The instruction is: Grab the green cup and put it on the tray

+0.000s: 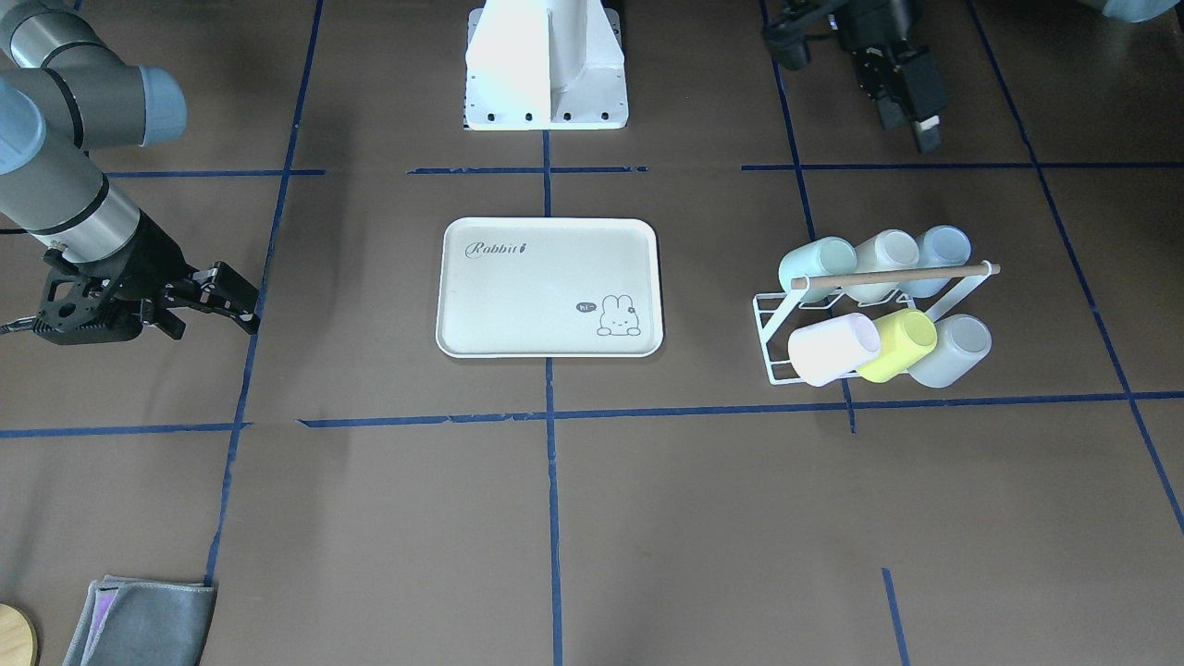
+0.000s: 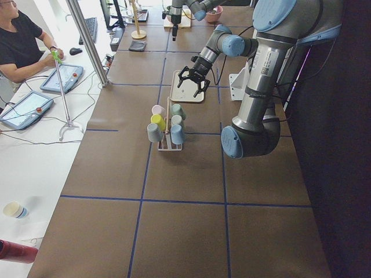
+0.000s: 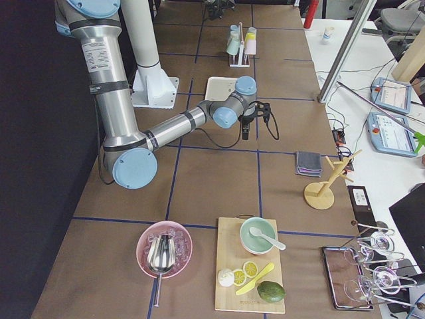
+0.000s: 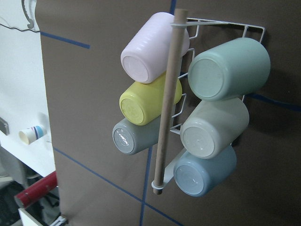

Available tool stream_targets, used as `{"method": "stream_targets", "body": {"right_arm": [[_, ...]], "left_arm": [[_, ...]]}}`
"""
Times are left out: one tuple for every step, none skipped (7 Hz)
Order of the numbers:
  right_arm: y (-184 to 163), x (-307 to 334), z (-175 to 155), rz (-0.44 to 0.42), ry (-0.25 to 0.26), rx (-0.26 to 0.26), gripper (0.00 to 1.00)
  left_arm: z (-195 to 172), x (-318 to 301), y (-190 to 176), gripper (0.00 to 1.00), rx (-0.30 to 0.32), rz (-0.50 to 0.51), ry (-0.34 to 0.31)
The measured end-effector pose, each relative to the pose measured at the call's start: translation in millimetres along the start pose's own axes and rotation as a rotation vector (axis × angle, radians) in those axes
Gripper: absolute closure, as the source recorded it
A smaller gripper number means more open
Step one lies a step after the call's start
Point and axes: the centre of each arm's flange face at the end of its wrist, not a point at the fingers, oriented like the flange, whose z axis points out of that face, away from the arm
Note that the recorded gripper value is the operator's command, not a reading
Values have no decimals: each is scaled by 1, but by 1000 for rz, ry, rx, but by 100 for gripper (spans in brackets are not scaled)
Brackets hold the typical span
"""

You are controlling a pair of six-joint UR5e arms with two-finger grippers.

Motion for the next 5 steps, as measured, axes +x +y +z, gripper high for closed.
{"method": "stream_targets", "body": {"right_arm": [[0, 2, 1, 2, 3, -1, 0], [-1, 2, 1, 2, 3, -1, 0], [-1, 3, 2, 2, 4, -1, 0], [-1, 3, 2, 3, 4, -1, 0], [0, 3, 1, 3, 3, -1, 0]], "left_arm": [[-1, 9, -9, 0, -10, 43, -26], [0, 22, -20, 0, -26, 129, -62], [1, 39, -35, 0, -58, 294, -117], [6, 50, -47, 0, -105, 453, -172], [12, 63, -62, 0, -151, 584, -240]]}}
